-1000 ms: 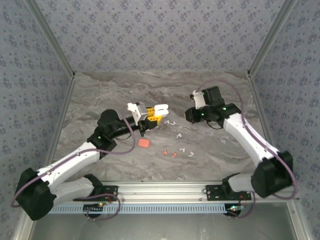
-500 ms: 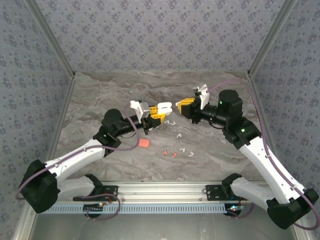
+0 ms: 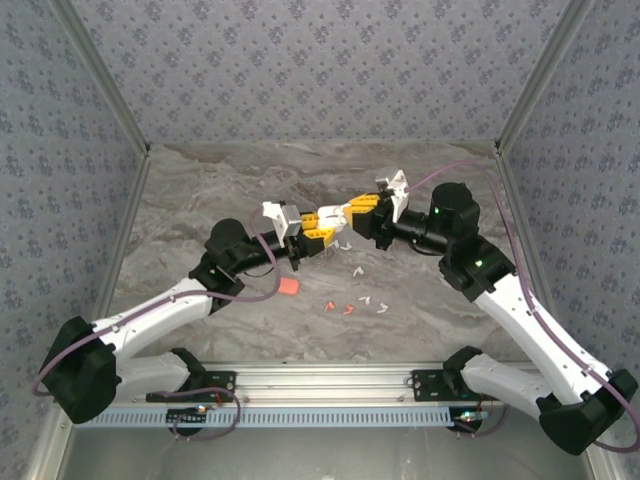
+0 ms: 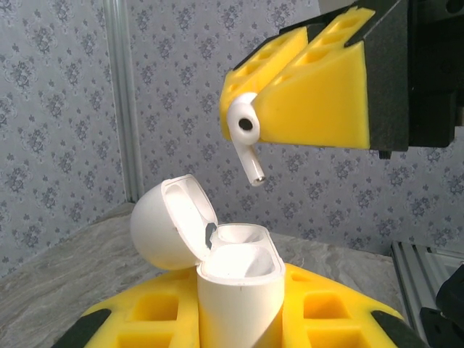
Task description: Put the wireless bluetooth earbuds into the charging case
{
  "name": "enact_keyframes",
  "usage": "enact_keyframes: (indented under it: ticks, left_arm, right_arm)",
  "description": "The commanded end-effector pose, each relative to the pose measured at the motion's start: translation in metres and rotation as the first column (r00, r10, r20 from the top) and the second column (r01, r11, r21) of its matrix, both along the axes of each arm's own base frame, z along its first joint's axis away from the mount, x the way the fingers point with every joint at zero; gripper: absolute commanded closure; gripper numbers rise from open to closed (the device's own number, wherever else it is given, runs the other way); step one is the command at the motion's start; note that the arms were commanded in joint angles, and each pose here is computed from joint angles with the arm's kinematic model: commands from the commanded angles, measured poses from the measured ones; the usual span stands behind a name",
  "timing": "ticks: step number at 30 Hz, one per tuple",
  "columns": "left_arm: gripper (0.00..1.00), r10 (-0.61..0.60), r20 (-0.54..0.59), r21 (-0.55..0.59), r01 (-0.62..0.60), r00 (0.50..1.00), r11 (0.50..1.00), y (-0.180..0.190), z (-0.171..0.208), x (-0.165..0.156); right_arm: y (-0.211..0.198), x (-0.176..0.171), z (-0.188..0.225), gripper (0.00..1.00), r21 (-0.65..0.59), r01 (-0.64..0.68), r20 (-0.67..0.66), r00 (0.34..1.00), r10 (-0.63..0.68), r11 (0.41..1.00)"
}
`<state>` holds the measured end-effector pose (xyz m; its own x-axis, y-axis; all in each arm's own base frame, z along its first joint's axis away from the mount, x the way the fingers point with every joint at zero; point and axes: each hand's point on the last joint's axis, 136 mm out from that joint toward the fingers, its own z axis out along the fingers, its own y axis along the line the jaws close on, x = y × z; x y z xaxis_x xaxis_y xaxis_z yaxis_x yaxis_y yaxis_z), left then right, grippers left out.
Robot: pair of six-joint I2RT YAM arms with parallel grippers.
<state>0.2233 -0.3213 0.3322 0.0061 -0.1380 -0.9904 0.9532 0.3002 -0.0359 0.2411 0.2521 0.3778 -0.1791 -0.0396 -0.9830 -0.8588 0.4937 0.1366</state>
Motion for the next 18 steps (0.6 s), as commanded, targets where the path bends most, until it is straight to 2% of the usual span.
enact_keyframes:
  ticks: [1,18]
  left_arm:
    - [1.00,-0.032,0.040,-0.062,0.035,0.999,0.997,-0.003,0.023,-0.007]
    - [1.00,-0.064,0.031,-0.081,0.066,0.998,0.995,-0.005,0.029,-0.010]
  right_arm:
    - [0.004,0.001,-0.004,0.80,-0.011,-0.012,0.028,1.000,0.012,1.000]
    - [0.005,0.007,-0.024,0.80,-0.032,-0.004,-0.005,1.000,0.004,0.999]
